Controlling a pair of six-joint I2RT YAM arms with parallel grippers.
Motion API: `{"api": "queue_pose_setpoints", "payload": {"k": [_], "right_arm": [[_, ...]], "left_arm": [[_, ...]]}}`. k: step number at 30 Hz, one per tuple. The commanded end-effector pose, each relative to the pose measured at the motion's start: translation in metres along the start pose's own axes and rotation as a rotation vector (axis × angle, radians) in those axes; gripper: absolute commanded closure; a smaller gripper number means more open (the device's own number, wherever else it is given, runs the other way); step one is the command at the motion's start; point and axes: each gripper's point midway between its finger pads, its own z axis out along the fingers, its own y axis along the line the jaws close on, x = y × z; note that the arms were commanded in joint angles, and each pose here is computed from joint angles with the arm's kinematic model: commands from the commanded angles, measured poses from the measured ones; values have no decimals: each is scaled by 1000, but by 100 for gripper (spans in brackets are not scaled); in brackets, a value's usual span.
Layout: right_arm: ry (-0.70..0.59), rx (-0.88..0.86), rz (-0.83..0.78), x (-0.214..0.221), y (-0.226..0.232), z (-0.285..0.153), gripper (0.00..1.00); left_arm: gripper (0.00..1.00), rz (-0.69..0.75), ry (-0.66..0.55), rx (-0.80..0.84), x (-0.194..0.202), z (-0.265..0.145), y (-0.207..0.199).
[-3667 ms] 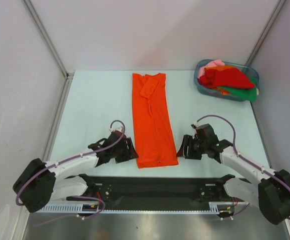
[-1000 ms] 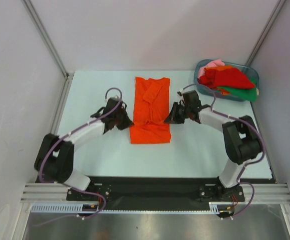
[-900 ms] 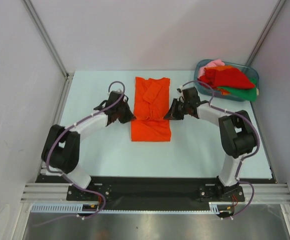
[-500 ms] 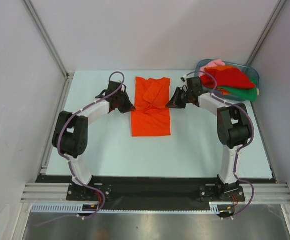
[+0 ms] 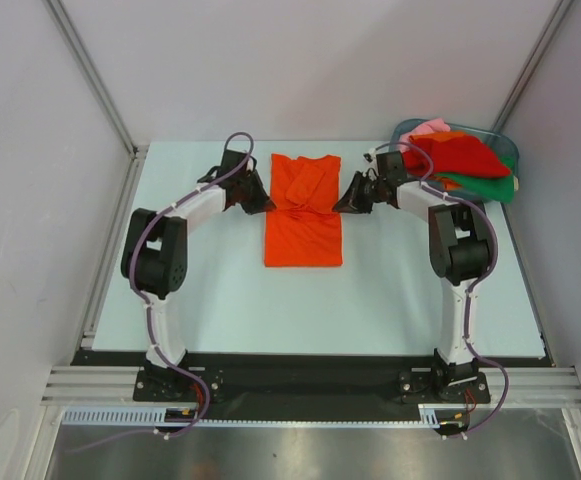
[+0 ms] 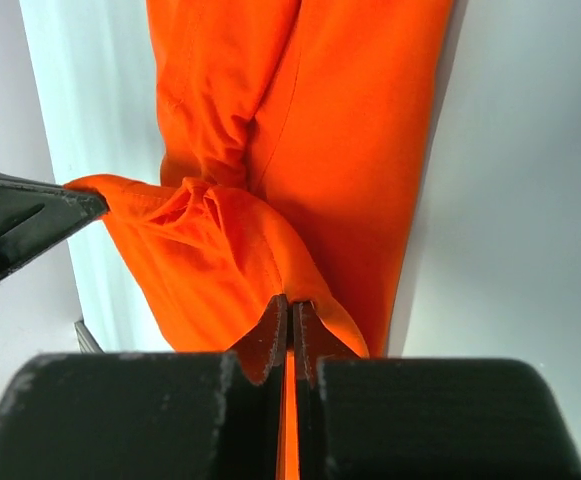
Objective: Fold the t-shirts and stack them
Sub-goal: Fold the tshirt
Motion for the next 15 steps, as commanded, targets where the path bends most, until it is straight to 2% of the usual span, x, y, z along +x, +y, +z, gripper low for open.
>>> {"api": "queue_pose_setpoints", "payload": {"k": [1,4,6,7,8,9,10,13,14,15], "right_arm": [[-34,-52,-50,-21,16,-3,100],[-39,-47,-41,-27,8,-2,99],[-30,-21,-58,-31,-4,-4,83],[-55,18,-85,-43,-11,-5,72],[-70,46,-111,-51,-16,-9,67],[-70,91,-154,-56,-27,-15,64],[-117,155,-189,-72,-28,-25,60],[-131,210,-230,-69,-15,-47,59],[-111,223,-216,-53,-18,-45,59],[-96,236,-217,-37,-10,-39,60]], "left_arm": [[99,25,-2,34,-13,1,-9],[92,19,2,12,-15,4,-4],[76,56,-15,-9,-27,3,-6],[70,96,-59,-85,-40,1,3],[65,148,-46,-162,-40,-5,16],[56,170,-88,-183,-54,-16,12],[53,198,-114,-207,-60,-23,15],[46,229,-152,-152,-53,-49,-4],[46,241,-166,-114,-51,-54,-14],[48,247,-142,-96,-32,-56,-17]]}}
